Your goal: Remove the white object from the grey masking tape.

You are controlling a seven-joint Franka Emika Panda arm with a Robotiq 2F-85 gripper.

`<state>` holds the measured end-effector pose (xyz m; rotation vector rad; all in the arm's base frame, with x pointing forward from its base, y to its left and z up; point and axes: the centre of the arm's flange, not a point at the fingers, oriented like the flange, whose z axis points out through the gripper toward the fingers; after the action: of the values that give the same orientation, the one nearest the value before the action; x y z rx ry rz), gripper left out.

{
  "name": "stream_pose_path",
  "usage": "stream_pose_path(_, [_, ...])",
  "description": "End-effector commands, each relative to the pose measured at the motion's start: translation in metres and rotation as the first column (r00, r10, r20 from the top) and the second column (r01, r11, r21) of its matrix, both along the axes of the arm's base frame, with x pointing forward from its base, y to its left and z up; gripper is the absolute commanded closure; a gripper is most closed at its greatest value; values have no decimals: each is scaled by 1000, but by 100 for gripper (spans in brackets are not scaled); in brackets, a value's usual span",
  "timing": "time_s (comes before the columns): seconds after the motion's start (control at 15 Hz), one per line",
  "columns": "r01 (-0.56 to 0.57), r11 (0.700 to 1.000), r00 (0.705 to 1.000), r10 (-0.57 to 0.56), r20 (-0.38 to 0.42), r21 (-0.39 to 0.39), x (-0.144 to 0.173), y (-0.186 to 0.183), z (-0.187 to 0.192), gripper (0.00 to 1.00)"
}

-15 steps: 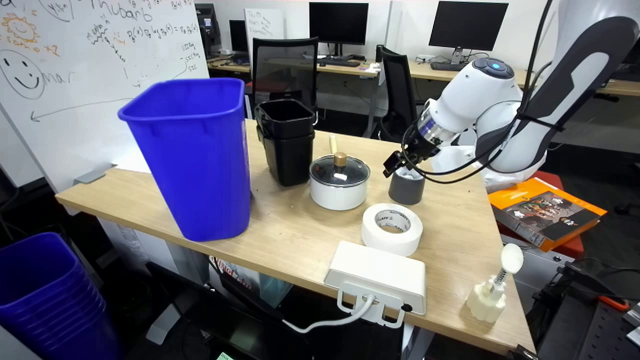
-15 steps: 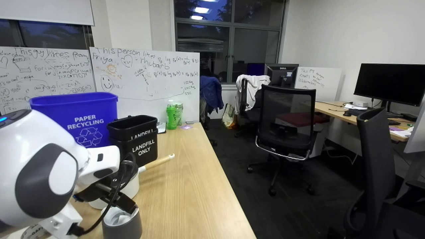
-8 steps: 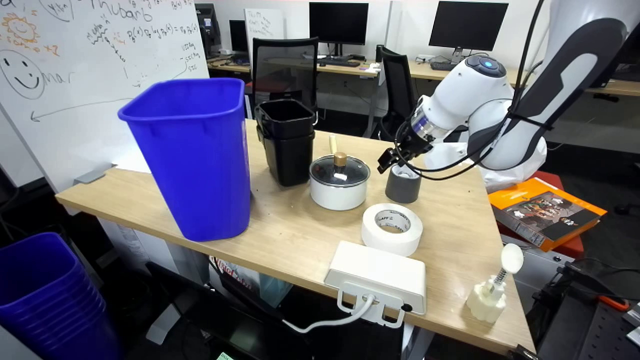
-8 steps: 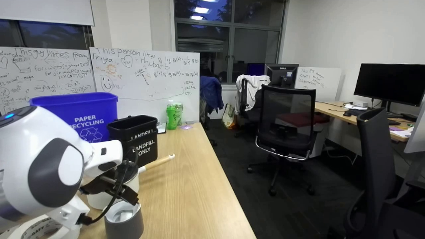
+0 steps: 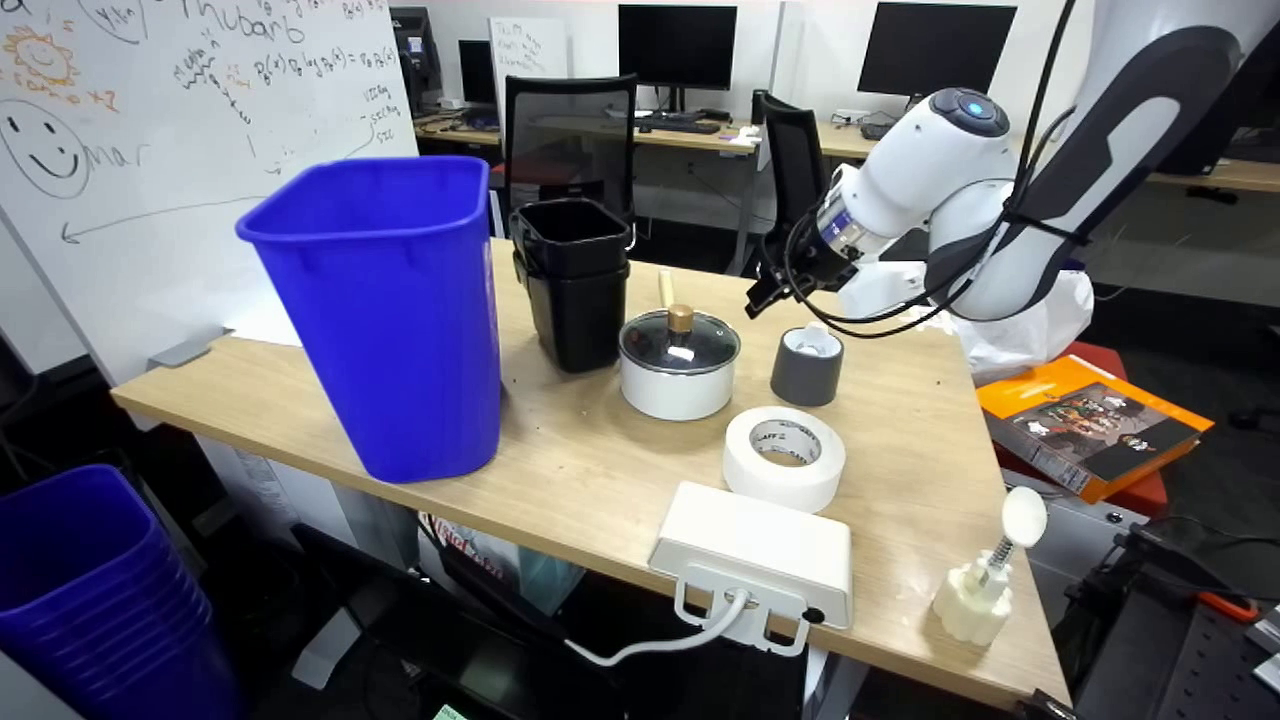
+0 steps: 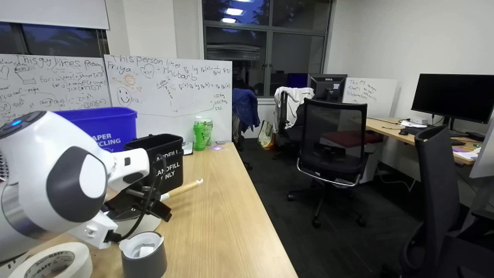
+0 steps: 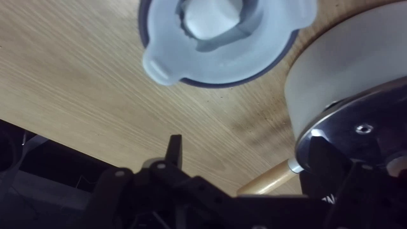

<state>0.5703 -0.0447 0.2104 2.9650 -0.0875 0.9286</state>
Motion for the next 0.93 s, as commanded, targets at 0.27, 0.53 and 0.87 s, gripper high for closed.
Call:
stream_pose_path(0.27, [-215, 965, 977, 212, 34, 148, -7, 28, 28, 0])
stream_pose_path(0.53, [-354, 930, 935, 350, 58, 94, -18, 16, 28, 0])
stream_pose_path(0.87, [-457, 890, 887, 456, 65, -8, -26, -13, 33, 0])
